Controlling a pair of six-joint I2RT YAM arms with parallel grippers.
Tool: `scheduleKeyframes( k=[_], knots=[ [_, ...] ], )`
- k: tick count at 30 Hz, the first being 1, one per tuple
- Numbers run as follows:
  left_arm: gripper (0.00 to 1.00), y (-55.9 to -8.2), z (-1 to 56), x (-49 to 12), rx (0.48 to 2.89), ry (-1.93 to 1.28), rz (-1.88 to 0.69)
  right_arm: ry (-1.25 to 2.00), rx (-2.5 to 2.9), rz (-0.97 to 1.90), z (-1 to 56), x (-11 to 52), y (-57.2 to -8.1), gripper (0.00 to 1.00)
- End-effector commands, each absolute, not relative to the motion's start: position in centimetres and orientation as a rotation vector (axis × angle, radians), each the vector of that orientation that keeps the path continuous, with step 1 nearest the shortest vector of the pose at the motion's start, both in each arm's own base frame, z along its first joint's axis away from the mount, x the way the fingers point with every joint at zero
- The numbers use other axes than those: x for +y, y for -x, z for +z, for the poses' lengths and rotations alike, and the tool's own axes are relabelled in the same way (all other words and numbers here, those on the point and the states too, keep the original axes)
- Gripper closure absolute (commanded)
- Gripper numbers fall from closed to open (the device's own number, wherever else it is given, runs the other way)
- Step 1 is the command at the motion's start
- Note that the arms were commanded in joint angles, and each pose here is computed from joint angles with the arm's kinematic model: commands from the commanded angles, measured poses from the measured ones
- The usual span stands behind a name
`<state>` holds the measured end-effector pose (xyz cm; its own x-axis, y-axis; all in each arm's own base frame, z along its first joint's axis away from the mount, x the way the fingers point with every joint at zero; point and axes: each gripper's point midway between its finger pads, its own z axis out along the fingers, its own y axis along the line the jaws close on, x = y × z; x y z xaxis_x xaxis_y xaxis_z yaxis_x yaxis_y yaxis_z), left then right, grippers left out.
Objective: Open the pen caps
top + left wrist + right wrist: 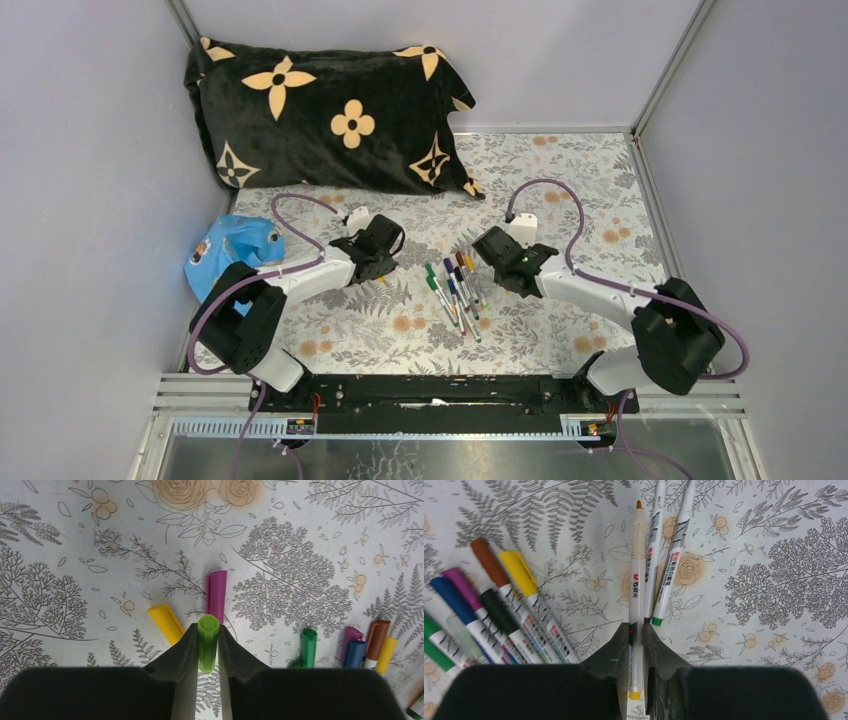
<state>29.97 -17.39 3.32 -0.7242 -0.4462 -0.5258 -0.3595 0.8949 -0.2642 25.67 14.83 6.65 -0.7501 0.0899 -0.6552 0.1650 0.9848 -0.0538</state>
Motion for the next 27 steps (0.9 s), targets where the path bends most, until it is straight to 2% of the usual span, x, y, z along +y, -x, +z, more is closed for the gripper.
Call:
scheduleKeyframes(
  k=[1, 6, 9, 16, 18, 21, 24, 27],
  knots=[
    [0.74, -29.5, 2.4, -16.0, 2.452, 0.567, -0.1, -0.221, 2.406, -0.119, 6.6, 15.2, -27.8, 1.0],
    [0.58, -29.5, 2.6, -15.8, 2.441, 0.569, -0.098, -0.221, 2.42, -0.145, 5.5, 15.1, -28.7, 1.0],
    [0.51, -29.4, 2.6, -15.8, 2.443, 0.571, -0.099, -0.219, 2.434, -0.155, 4.9, 15.0, -29.2, 1.0],
    [0.51, -29.5, 3.3, -15.7, 2.422, 0.582, -0.12, -0.216, 2.455, -0.192, 3.8, 14.8, -29.9, 0.99],
    [0.5, -29.5, 3.6, -15.8, 2.417, 0.583, -0.134, -0.211, 2.462, -0.201, 3.6, 14.8, -30.1, 0.93],
    [0.5, -29.5, 4.1, -16.1, 2.413, 0.586, -0.159, -0.204, 2.477, -0.228, 3.2, 14.6, -30.1, 0.75],
    [0.5, -29.5, 4.7, -16.3, 2.403, 0.588, -0.184, -0.193, 2.473, -0.229, 3.5, 14.6, -30.1, 0.63],
    [0.49, -29.5, 5.0, -16.5, 2.4, 0.588, -0.203, -0.173, 2.456, -0.231, 4.5, 14.4, -30.2, 0.55]
  ],
)
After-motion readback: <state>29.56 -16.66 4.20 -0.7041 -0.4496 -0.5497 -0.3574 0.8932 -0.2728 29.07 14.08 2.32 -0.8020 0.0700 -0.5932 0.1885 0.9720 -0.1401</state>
